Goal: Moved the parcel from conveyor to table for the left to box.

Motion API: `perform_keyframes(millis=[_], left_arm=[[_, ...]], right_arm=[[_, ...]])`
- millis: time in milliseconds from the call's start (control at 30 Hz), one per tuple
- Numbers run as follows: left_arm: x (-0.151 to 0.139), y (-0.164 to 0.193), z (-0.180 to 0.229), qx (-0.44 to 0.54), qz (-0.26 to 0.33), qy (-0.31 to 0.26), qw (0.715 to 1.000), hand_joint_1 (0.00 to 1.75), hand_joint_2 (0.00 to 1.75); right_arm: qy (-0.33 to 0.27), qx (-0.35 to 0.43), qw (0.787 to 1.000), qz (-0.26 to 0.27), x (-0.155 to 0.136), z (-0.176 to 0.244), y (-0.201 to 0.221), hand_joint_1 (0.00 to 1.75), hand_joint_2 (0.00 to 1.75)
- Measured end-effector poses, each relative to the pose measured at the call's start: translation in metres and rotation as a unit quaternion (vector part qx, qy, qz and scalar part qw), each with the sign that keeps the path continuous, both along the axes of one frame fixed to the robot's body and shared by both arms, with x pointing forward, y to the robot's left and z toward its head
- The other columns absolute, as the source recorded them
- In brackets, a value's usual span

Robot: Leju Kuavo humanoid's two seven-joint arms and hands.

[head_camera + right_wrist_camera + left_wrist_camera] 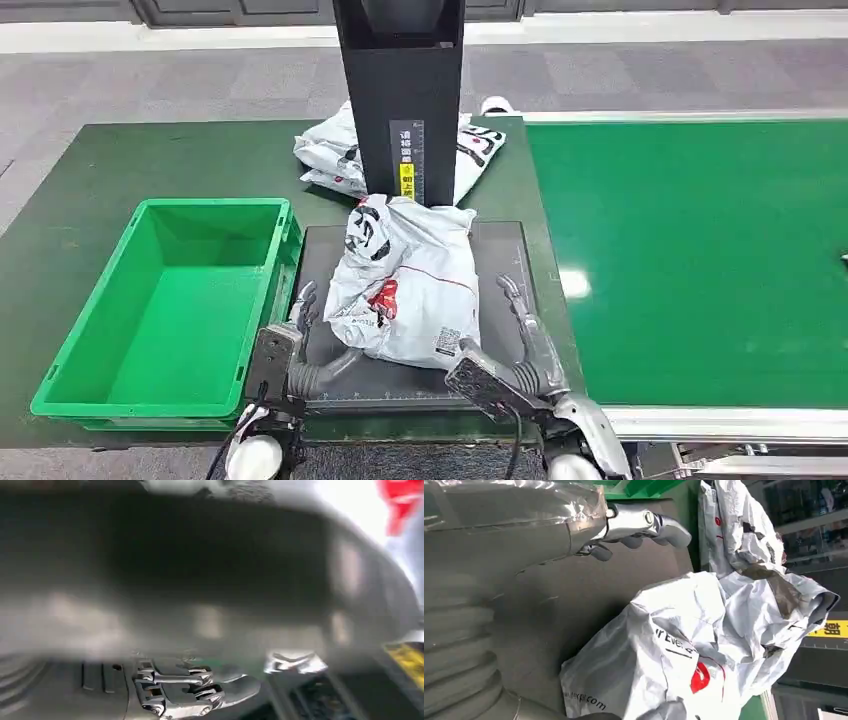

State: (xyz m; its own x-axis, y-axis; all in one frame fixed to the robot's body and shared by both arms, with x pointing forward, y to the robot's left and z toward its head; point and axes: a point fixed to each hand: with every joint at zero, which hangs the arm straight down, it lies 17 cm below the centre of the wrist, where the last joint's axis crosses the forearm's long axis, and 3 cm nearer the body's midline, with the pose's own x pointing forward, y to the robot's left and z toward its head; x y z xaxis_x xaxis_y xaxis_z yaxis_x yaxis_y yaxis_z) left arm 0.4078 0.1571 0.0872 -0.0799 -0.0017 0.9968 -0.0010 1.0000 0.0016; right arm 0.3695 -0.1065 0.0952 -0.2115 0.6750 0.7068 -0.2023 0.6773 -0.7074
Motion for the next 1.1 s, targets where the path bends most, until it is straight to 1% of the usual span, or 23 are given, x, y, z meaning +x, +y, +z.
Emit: perform_keyframes(millis=[167,400,467,500,567,633,833,1100], left_arm=[[-0.003,0.002,0.000,0.003,0.002,0.004,1.000,0.00,1.75],[-0.004,0.000,0.001,0.005,0.001,0.004,1.000,0.00,1.75],[-0.004,-0.002,0.001,0.006,-0.002,0.004,1.000,0.00,1.75],[-0.004,-0.004,0.002,0.006,-0.004,0.004,1.000,0.00,1.75],[-0.004,-0.006,0.002,0.008,-0.005,0.003,1.000,0.00,1.75],[-0.004,-0.007,0.002,0.011,-0.006,0.002,1.000,0.00,1.75],[-0.004,-0.007,0.002,0.012,-0.006,0.002,1.000,0.00,1.75],[-0.004,-0.007,0.002,0.012,-0.006,0.003,1.000,0.00,1.75]], right_arm=[[0.029,-0.028,0.998,-0.051,-0.016,-0.022,-0.030,0.00,0.00],[0.030,-0.030,0.994,-0.100,-0.027,-0.020,-0.066,0.00,0.00],[0.008,0.004,0.993,-0.117,-0.028,-0.007,-0.077,0.00,0.00],[-0.013,0.032,0.991,-0.132,-0.027,0.006,-0.087,0.00,0.00],[-0.056,0.091,0.981,-0.159,-0.029,0.029,-0.105,0.00,0.00],[-0.081,0.122,0.973,-0.177,-0.033,0.043,-0.120,0.00,0.00],[-0.088,0.133,0.968,-0.195,-0.037,0.049,-0.132,0.00,0.00],[-0.093,0.137,0.965,-0.202,-0.039,0.053,-0.136,0.00,0.00]])
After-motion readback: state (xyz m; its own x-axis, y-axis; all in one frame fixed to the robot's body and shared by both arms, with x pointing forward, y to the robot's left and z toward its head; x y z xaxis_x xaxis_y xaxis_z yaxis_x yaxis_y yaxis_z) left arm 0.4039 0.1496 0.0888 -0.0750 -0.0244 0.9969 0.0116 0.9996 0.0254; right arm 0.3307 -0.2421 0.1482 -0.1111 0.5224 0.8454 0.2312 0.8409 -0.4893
